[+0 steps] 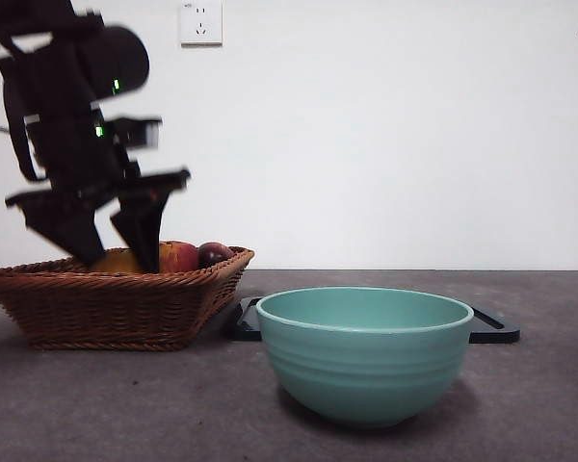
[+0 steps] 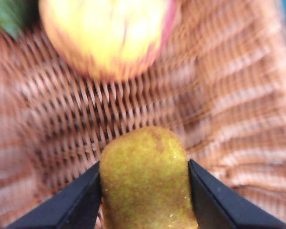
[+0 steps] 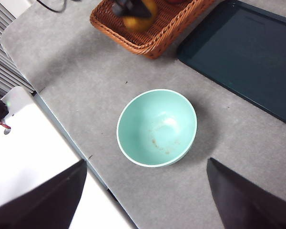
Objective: Pick up the wifruite, put it on the bowl, pick up the plate, put it on desk
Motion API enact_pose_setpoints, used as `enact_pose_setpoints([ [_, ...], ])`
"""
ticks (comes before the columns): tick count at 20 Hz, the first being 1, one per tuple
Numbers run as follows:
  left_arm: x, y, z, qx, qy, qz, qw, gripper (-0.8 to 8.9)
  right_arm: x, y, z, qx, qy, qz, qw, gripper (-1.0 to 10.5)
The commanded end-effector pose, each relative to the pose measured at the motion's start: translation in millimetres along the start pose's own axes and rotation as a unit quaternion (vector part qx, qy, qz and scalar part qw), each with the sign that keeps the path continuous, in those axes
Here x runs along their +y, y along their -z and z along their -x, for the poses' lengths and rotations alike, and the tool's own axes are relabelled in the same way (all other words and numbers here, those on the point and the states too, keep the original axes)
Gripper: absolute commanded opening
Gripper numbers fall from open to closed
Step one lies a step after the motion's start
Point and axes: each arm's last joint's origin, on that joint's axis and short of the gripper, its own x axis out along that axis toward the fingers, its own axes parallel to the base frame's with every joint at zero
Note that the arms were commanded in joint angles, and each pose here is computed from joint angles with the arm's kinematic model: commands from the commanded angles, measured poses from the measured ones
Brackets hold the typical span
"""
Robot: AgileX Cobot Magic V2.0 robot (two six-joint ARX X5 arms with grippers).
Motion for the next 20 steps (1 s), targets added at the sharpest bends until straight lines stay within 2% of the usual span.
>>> enact_pose_setpoints([
  [1, -13, -11, 42, -0.068, 0.019, -0.015, 0.997, 2.04, 2, -5, 2, -0.008, -0.002, 0.005, 1.000, 4.0],
  [3, -27, -6, 81, -0.104, 0.054, -0.039, 0.992, 2.04, 2, -5, 2, -0.007, -0.002, 0.005, 1.000, 4.0],
  [5, -47, 5, 110, -0.114, 0.111, -0.070, 0.985, 2.04, 2, -5, 2, -0.007, -0.002, 0.005, 1.000, 4.0],
  [8, -78, 17, 122, -0.106, 0.163, -0.117, 0.974, 2.04, 2, -5, 2, -0.007, -0.002, -0.006, 1.000, 4.0],
  [12, -116, 28, 109, -0.080, 0.198, -0.167, 0.963, 2.04, 1, -5, 2, -0.006, 0.005, -0.021, 1.000, 4.0],
  [14, -130, 31, 96, -0.061, 0.205, -0.182, 0.960, 2.04, 1, -5, 2, -0.006, 0.017, -0.030, 0.999, 4.0],
  [20, -168, 42, 47, -0.022, 0.219, -0.217, 0.951, 2.05, 1, -5, 2, -0.006, 0.017, -0.031, 0.999, 4.0],
])
